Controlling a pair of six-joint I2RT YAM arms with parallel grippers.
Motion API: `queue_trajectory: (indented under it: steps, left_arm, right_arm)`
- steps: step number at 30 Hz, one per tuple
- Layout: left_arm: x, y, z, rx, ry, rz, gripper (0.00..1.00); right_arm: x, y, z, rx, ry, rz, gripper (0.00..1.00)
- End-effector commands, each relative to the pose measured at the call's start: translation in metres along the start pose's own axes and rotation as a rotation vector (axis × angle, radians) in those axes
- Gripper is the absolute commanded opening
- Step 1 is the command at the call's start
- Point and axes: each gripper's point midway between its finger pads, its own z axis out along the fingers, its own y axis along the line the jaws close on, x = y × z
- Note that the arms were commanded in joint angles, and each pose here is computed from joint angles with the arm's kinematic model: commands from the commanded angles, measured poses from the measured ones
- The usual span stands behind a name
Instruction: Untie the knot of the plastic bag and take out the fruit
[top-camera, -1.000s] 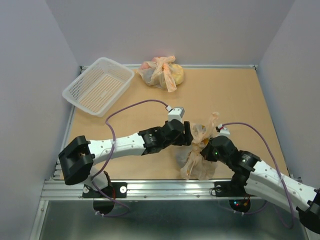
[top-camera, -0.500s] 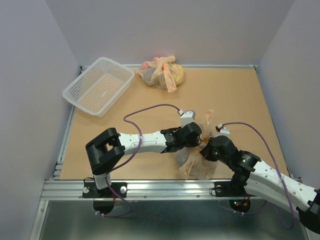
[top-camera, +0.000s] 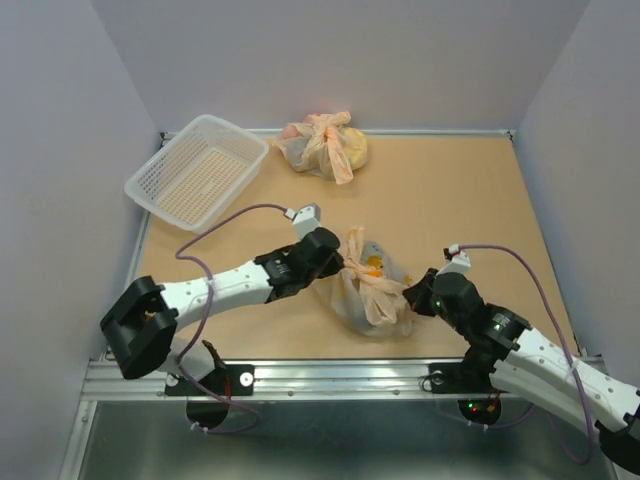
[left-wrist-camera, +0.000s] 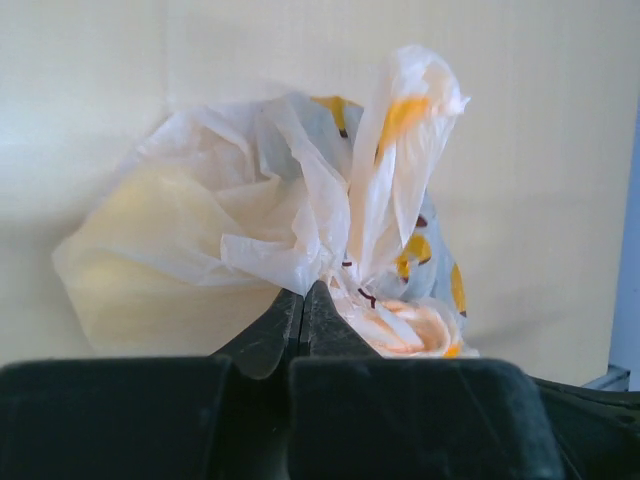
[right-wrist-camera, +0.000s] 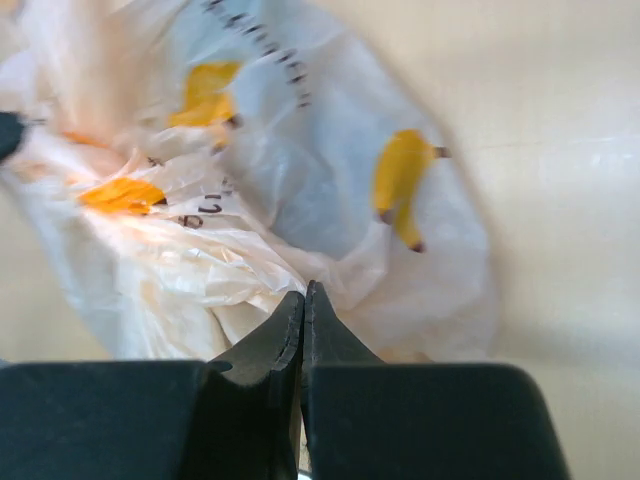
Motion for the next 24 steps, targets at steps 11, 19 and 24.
queue_trajectory:
  steps: [11,19,24]
  left_arm:
    - [-0.087,0.139,-0.074,-0.128,-0.308,-0.176,0.0]
    - [-0.087,0.094,-0.066,0.025,-0.209,-0.039,0.0]
    - [-0.101,0.078,-0.075,0.049,-0.223,-0.017,0.0]
  right_arm:
    - [-0.091,0.012,-0.029,0.11,-0.247,-0.177,0.0]
    - [-0.096,0.115,-0.028,-0.243,-0.067,-0.53,0.72]
    - [-0.098,0.163,-0.035,-0.433,-0.015,-0.687,0.84]
